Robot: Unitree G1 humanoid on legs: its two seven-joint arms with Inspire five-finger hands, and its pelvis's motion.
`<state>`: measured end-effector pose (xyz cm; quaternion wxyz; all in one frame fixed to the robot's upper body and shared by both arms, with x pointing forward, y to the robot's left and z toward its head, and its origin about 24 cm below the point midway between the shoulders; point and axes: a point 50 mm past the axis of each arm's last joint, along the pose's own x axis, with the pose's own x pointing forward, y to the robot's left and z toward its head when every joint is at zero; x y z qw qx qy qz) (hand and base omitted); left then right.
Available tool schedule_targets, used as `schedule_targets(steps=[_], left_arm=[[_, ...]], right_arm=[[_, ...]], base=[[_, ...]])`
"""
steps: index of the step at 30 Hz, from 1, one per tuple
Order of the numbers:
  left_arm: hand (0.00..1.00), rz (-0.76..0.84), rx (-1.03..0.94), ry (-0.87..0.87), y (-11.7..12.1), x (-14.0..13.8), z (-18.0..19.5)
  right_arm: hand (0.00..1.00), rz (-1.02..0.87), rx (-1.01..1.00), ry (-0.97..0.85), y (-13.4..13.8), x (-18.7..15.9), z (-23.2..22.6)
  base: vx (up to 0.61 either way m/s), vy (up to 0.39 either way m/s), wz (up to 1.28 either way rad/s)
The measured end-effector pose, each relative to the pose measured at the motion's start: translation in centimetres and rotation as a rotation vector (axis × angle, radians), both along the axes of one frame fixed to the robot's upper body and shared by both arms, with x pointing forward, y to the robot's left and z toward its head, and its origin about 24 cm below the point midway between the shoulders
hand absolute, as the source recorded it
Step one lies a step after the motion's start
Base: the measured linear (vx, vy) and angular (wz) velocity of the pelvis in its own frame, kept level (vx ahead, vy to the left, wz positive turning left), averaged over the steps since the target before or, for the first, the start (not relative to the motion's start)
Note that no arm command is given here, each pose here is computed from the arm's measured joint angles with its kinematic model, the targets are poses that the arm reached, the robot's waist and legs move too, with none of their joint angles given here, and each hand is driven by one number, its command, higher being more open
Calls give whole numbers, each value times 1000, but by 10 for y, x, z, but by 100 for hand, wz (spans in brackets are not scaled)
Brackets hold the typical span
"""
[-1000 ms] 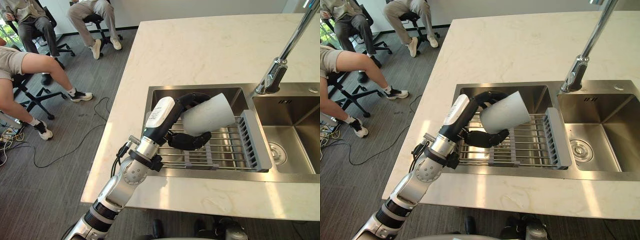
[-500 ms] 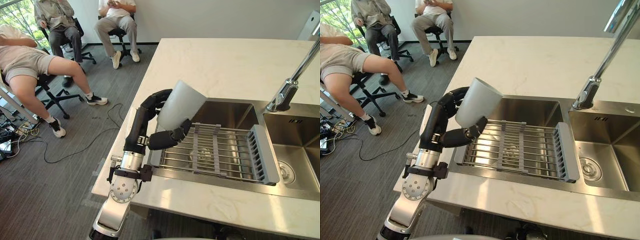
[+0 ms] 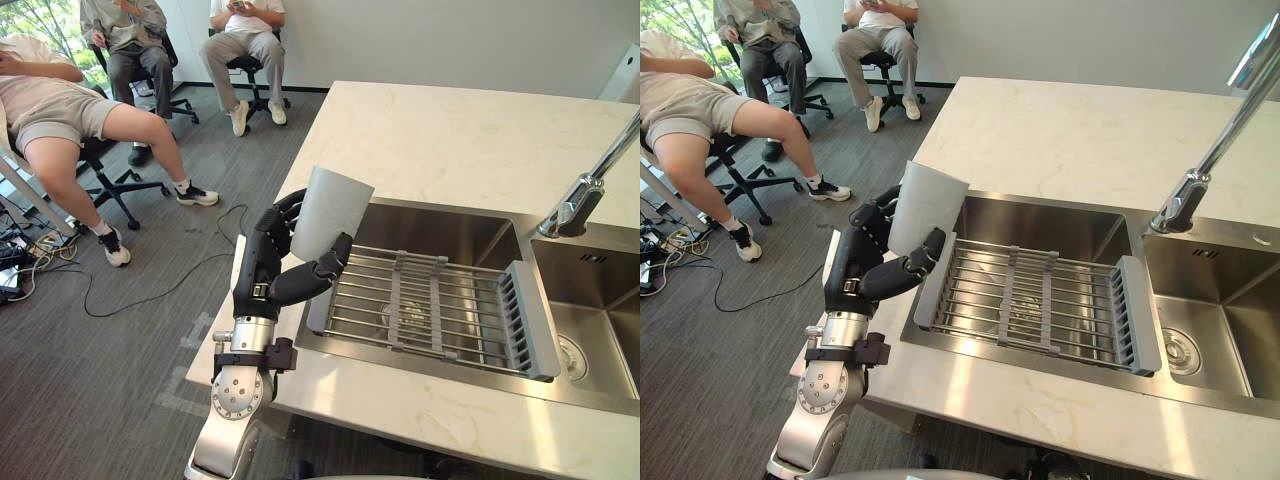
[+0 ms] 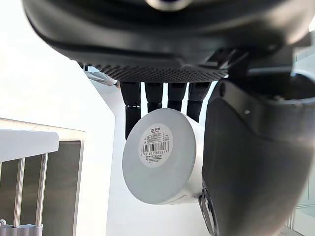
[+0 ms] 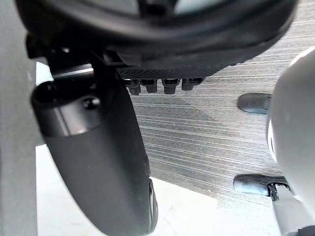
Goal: Walk over to the sink, pick up the cup, carry it to the dishwasher, place the cup inside the dishwasher, then close the dishwasher door
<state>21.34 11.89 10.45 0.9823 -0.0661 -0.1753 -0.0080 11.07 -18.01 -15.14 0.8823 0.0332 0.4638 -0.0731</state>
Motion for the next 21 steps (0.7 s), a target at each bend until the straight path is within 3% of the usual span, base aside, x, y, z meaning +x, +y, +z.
schedule_targets(steps=[7,10,15,21], left_arm=[[0,48,-29,-34,4,2,6],[0,66,-89,-58,4,-1,13],[0,-24,-125,-58,-14,-2,15],[0,-164,-134,-90,-34,1,22]], right_arm=[[100,53,-2,-21,11,6,2],[100,96,0,-78,18,25,9],[100,91,-1,-131,20,44,16],[100,15,-49,-109,-5,35,15]], base=[[-71,-26,75],[-132,-198,92],[-195,-176,101],[-92,13,98]])
